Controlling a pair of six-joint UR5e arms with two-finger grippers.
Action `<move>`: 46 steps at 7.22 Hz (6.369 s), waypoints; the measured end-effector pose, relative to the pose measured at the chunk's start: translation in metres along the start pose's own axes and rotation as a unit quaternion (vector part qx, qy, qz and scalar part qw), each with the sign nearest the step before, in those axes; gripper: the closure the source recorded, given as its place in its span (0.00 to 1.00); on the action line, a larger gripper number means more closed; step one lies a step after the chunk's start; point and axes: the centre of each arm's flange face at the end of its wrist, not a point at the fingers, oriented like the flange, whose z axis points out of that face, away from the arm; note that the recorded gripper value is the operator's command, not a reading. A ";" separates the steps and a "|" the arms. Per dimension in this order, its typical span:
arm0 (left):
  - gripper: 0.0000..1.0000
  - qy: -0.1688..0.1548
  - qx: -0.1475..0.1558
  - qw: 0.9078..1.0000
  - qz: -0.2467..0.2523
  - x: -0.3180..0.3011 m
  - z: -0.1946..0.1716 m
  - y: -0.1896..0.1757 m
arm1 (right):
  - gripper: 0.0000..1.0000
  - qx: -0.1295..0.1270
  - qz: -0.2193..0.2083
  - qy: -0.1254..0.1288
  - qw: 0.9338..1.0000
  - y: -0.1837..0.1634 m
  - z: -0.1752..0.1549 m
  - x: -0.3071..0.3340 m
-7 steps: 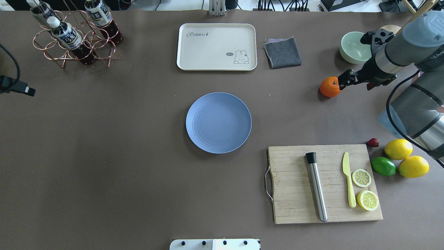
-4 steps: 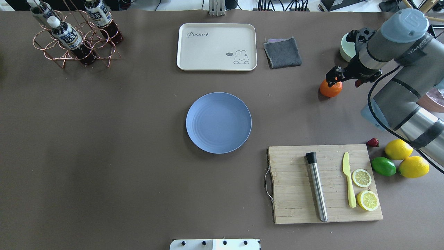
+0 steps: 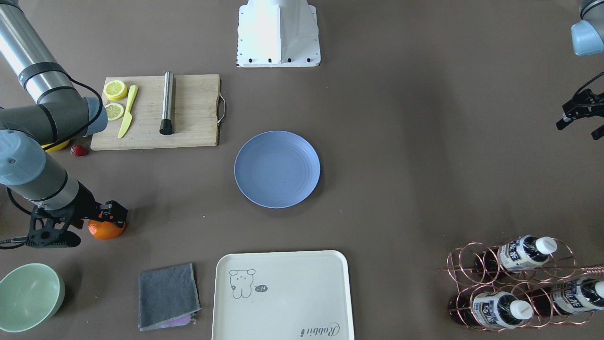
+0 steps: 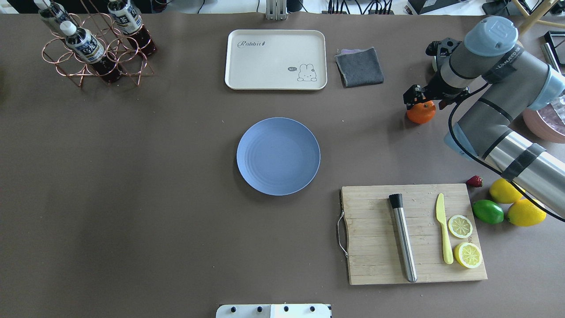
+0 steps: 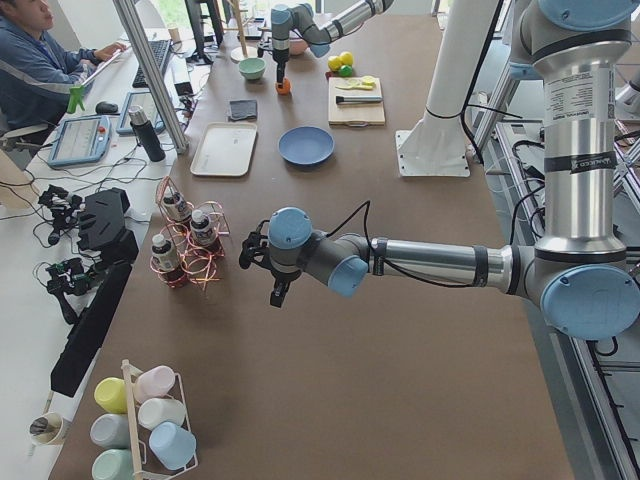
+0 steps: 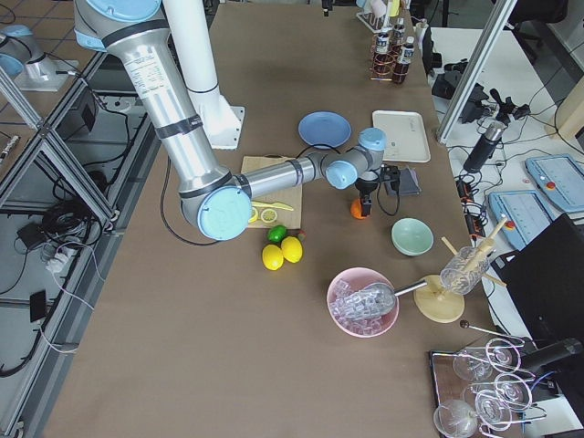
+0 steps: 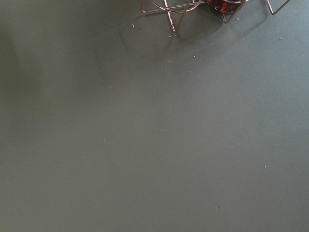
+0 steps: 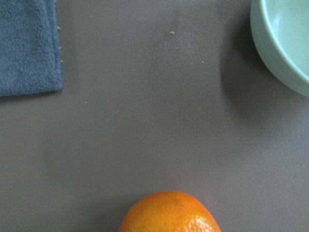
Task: Pick orange to plate
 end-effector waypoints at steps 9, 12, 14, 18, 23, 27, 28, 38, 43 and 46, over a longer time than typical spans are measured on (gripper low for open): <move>0.02 -0.001 -0.005 1.000 -0.004 -0.005 0.004 0.002 | 1.00 0.021 0.078 -0.028 0.996 0.013 -0.039 -0.142; 0.02 -0.001 -0.004 1.000 -0.005 -0.009 0.004 0.003 | 1.00 0.037 0.159 -0.044 0.986 0.080 -0.056 -0.319; 0.02 -0.002 0.000 1.000 -0.004 -0.010 0.001 0.005 | 1.00 0.045 0.165 -0.042 0.984 0.127 -0.038 -0.366; 0.02 0.000 0.005 1.000 -0.001 -0.014 0.000 0.014 | 0.12 0.037 0.159 -0.031 0.986 0.150 -0.016 -0.381; 0.02 -0.002 0.003 1.000 -0.003 -0.017 0.002 0.016 | 0.00 0.054 0.152 -0.057 0.985 0.138 -0.050 -0.400; 0.02 -0.017 -0.044 0.998 -0.041 -0.041 0.014 0.042 | 0.00 0.041 0.118 -0.057 0.990 0.035 -0.097 -0.269; 0.02 -0.024 -0.065 0.997 -0.031 -0.055 0.009 0.047 | 0.00 0.038 0.097 -0.053 0.993 0.021 -0.104 -0.215; 0.02 -0.058 -0.117 0.991 0.015 -0.119 -0.087 0.051 | 0.00 0.009 -0.045 0.011 0.999 0.148 -0.172 0.389; 0.02 -0.060 -0.117 0.991 0.019 -0.118 -0.088 0.048 | 0.00 -0.012 -0.007 0.015 1.000 0.186 -0.155 0.443; 0.02 -0.059 -0.118 0.991 0.013 -0.120 -0.087 0.049 | 0.00 -0.010 -0.011 0.010 1.000 0.185 -0.154 0.441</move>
